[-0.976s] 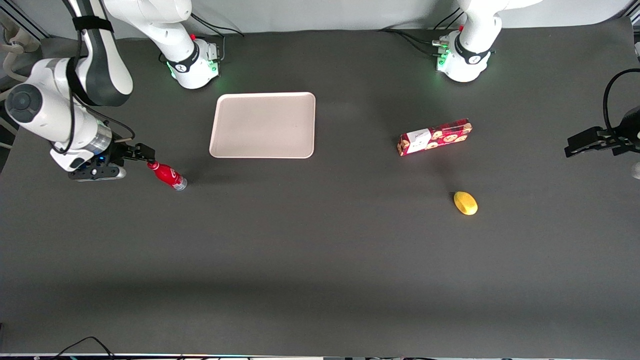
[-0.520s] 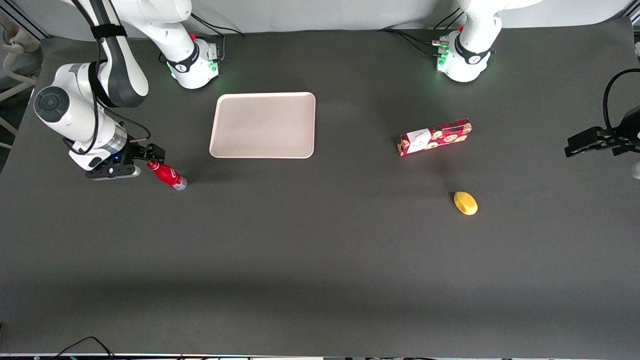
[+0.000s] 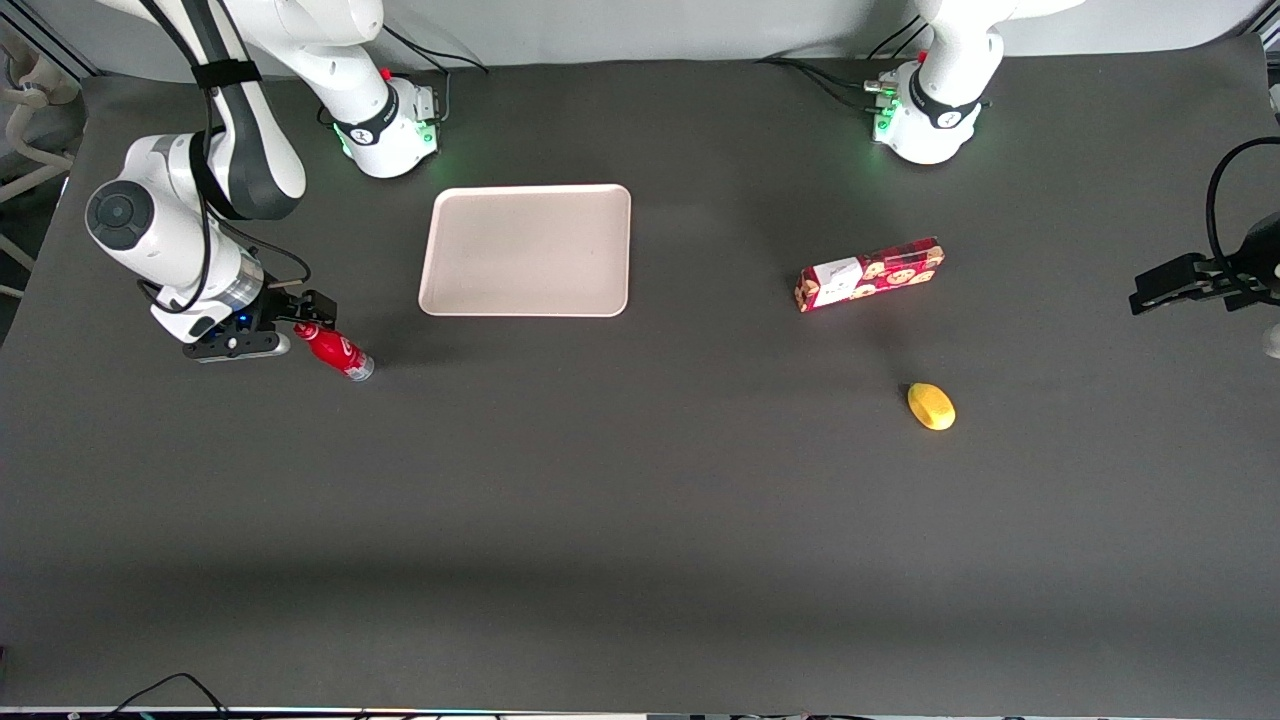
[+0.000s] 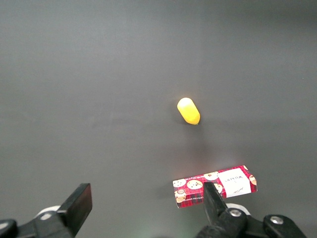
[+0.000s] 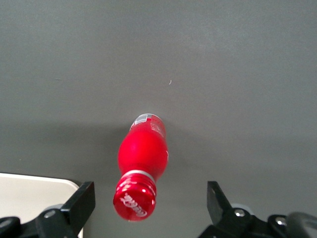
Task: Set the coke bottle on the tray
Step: 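Lower the right gripper around the bottle neck and close it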
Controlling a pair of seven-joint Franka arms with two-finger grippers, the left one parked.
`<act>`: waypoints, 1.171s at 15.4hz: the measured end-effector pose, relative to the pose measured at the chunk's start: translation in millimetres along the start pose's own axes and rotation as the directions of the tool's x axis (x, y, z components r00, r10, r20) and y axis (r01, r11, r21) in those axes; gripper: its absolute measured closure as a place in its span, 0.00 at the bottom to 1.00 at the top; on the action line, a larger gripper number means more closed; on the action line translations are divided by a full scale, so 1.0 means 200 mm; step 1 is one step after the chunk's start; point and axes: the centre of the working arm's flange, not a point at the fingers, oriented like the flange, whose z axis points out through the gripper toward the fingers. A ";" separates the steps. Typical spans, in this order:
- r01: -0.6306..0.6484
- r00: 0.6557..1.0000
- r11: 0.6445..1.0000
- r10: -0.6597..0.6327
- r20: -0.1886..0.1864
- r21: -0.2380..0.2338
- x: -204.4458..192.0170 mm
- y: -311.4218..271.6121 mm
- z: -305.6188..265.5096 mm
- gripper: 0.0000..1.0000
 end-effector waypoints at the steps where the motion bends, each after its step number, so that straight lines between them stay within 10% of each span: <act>1: 0.000 1.000 1.000 0.000 0.001 0.000 0.00 0.00 0.01 0.00; 8: 0.002 1.000 1.000 -0.002 -0.002 0.002 0.01 0.00 0.04 0.04; 14: 0.014 1.000 1.000 -0.014 -0.007 0.001 0.02 -0.03 0.04 0.65; 18: 0.014 1.000 1.000 -0.014 -0.007 0.000 0.02 -0.03 0.04 0.66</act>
